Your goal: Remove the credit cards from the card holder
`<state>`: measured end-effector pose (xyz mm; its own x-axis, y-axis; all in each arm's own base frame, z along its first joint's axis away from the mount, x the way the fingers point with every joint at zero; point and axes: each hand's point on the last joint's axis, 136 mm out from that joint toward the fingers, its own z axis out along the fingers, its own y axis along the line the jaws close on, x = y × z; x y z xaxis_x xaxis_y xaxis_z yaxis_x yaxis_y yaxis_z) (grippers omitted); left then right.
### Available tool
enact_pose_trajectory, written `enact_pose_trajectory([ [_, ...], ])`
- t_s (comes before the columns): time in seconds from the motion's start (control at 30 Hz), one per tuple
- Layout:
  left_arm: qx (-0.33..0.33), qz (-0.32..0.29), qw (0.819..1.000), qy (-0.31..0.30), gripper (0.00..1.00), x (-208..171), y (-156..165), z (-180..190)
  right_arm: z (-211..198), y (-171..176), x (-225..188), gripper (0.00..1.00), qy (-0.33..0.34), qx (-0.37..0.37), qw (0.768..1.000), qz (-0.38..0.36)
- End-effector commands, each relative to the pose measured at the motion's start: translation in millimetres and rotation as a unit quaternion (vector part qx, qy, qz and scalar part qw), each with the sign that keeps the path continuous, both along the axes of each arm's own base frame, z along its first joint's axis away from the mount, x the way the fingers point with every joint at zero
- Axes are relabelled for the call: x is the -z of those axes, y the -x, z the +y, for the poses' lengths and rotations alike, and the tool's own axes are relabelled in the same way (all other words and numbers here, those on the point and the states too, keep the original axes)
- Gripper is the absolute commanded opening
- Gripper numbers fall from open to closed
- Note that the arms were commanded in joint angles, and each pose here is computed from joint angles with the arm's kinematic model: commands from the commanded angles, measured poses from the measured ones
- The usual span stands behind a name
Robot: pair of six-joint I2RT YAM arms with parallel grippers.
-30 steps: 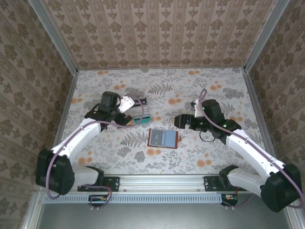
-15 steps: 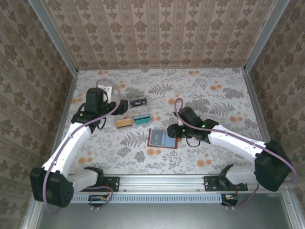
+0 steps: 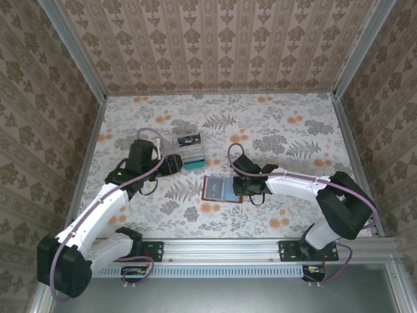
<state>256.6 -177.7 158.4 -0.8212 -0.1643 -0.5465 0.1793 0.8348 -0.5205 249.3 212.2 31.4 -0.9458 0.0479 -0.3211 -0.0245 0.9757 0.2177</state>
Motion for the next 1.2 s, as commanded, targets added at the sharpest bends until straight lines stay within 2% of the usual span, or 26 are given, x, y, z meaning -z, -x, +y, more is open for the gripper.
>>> enact_pose_trajectory([
  [0.0,0.015,0.035,0.999,0.030,0.59,12,18,-30,-6,1,12,0.21,0.010,0.013,1.000,-0.001],
  [0.17,0.050,0.077,0.995,0.047,0.57,36,37,-70,-7,3,24,0.16,0.014,0.013,1.000,0.005],
  [0.33,0.078,0.118,0.989,0.045,0.54,57,46,-95,-7,4,29,0.14,0.014,0.008,1.000,0.007],
  [0.4,0.088,0.131,0.986,0.053,0.49,64,48,-102,-7,4,29,0.14,0.015,0.007,1.000,0.006],
  [0.43,0.091,0.140,0.985,0.052,0.46,68,49,-105,-7,4,29,0.14,0.014,0.007,1.000,0.006],
  [0.6,0.096,0.162,0.982,0.035,0.42,86,49,-108,-6,5,29,0.14,0.010,0.008,1.000,0.007],
  [1.0,0.099,0.190,0.977,-0.001,0.41,111,50,-106,-7,5,27,0.14,0.006,0.011,1.000,0.003],
  [1.17,0.107,0.199,0.974,0.007,0.41,116,52,-111,-7,6,28,0.14,0.006,0.012,1.000,0.005],
])
